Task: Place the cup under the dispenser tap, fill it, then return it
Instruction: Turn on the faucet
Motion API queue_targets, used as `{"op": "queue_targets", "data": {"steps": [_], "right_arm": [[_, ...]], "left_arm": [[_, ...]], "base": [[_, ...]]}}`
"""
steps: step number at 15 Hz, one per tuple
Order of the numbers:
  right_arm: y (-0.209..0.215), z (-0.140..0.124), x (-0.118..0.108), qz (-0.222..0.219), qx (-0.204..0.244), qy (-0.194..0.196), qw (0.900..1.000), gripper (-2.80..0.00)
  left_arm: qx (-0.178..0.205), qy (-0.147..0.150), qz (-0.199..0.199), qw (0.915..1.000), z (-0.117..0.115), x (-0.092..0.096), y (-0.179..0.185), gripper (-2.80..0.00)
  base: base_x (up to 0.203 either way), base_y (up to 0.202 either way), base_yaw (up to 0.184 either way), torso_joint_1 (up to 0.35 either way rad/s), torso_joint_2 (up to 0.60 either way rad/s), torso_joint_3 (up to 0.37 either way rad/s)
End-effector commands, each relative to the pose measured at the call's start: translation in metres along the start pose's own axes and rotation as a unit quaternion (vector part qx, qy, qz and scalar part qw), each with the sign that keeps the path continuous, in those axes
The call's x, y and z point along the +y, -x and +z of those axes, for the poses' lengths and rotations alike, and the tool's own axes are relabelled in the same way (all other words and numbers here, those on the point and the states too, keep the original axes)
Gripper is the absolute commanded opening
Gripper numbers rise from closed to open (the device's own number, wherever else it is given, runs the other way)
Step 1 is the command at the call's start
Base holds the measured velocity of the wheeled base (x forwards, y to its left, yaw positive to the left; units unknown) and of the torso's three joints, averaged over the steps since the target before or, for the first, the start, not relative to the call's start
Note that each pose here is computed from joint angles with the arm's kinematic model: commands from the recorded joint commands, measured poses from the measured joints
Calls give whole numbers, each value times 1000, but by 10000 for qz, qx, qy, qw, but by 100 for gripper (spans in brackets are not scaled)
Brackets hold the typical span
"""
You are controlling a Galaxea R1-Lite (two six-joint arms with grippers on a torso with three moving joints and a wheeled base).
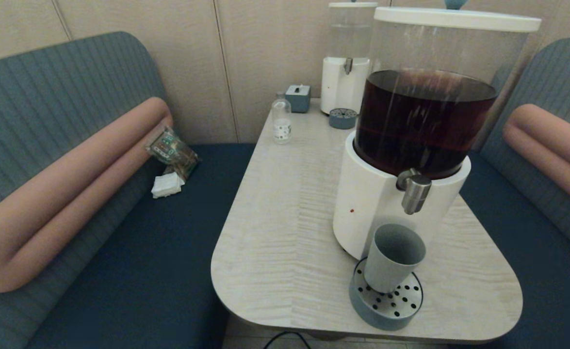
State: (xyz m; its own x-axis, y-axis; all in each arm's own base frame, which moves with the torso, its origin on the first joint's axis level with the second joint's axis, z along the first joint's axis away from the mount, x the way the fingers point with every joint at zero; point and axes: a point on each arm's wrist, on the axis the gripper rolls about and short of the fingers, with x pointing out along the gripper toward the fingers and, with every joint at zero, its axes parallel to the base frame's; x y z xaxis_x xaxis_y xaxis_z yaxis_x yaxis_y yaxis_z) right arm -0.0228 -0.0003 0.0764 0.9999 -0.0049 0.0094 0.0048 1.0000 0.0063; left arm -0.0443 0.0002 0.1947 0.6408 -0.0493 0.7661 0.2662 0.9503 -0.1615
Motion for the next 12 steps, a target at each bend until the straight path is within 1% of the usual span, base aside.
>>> {"op": "queue_targets", "data": {"steps": [1,2,3,4,5,6,7,8,9,10,12], "right_arm": [[0,0,0,2,-7,0,10000,-280],[0,0,0,2,-7,0,10000,-280],[0,0,0,2,-7,0,10000,-280],[0,0,0,2,-7,0,10000,-280],[0,0,0,2,-7,0,10000,-280],[0,0,0,2,-7,0,10000,-280],[0,0,0,2,-7,0,10000,-280],[0,0,0,3,-7,0,10000,-280],[0,0,0,2,-7,0,10000,-280],[0,0,0,2,-7,0,10000,-280],[0,0,0,2,-7,0,10000,-280]], "left_arm": [[192,-292,40,9994,1,-2,31,-280],[506,-855,55,9950,-9,0,34,-280],[1057,-1236,102,9866,-27,6,40,-280],[1702,-1512,147,9736,-46,11,46,-280],[2160,-1687,171,9616,-56,14,50,-280],[2558,-1785,185,9499,-63,16,55,-280],[3023,-1785,240,9360,-72,19,60,-280],[3492,-1767,374,9195,-79,21,66,-280],[3842,-1778,554,9043,-85,24,72,-280],[3937,-1837,633,8985,-86,24,74,-280],[3943,-1774,643,8994,-86,24,74,-280]], "base": [[0,0,0,0,0,0],[0,0,0,0,0,0],[0,0,0,0,0,0],[0,0,0,0,0,0],[0,0,0,0,0,0],[0,0,0,0,0,0],[0,0,0,0,0,0],[0,0,0,0,0,0],[0,0,0,0,0,0],[0,0,0,0,0,0],[0,0,0,0,0,0]]}}
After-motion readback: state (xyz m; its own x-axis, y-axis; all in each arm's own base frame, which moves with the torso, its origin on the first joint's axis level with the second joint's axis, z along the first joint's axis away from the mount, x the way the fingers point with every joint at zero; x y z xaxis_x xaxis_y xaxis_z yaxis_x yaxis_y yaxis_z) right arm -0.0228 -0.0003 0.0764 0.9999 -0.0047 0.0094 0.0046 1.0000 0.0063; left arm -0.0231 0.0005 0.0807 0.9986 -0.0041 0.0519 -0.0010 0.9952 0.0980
